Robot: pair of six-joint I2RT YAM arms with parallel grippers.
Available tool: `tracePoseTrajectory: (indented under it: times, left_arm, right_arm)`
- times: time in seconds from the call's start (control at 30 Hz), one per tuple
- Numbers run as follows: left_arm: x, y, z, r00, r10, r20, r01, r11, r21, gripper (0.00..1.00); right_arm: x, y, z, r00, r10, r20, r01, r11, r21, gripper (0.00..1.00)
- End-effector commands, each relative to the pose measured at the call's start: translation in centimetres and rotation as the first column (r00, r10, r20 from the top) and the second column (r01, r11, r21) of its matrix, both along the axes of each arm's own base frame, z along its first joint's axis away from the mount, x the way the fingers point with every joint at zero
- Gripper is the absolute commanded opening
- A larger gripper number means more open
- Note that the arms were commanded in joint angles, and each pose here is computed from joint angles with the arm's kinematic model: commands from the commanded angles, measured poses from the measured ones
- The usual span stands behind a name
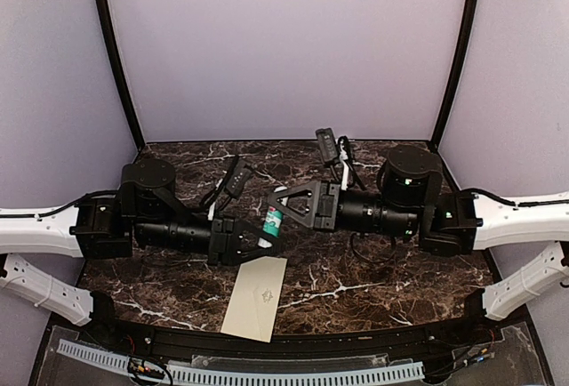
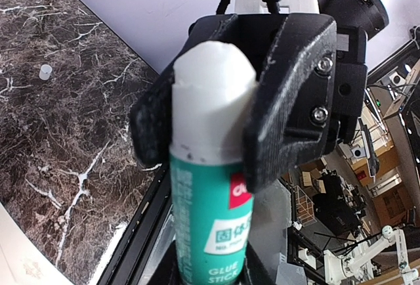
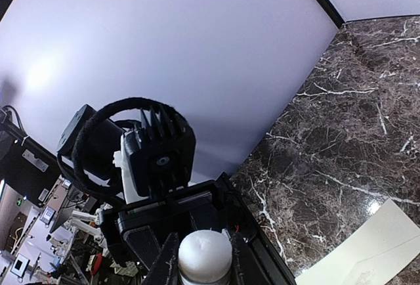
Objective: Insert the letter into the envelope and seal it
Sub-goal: Screw the solid glue.
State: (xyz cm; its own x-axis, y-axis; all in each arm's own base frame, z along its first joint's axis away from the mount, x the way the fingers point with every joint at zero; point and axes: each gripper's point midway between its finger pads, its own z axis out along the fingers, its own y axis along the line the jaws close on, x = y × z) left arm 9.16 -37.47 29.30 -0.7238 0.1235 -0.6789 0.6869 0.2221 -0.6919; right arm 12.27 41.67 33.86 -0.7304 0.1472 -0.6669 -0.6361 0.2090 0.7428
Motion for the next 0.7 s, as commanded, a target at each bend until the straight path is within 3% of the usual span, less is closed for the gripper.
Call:
tracePoseTrajectory:
  times: [0.0,0.3,0.47,0.53,0.67]
  left_arm:
    - [-1.4,0.2,0.9,0.998,-0.070,-0.003,0.070,0.996,-0.058,0.00]
    - [-4.5,-0.1,3.8,0.967,-0.253,0.021,0.253,0.948,-0.193,0.00]
    - [-4.3,0.1,4.1,0.971,-0.237,0.042,0.241,0.951,-0.195,0.00]
    - [-3.8,0.2,4.0,0.977,-0.209,0.050,0.214,0.959,-0.187,0.00]
    - [-2.1,0.7,3.3,0.993,-0.098,0.071,0.107,0.984,-0.140,0.00]
  right_arm:
    - [-2.0,-0.7,4.4,0.986,0.141,0.090,-0.155,0.973,0.171,0.05]
    - [-7.2,-1.7,6.3,0.869,0.423,0.256,-0.483,0.838,0.256,0.04]
    - [-7.3,-1.6,5.9,0.865,0.430,0.259,-0.488,0.840,0.235,0.05]
    - [-6.7,-1.5,5.5,0.883,0.403,0.243,-0.454,0.864,0.217,0.17]
    - [-4.7,-1.7,4.6,0.934,0.296,0.198,-0.332,0.926,0.179,0.61]
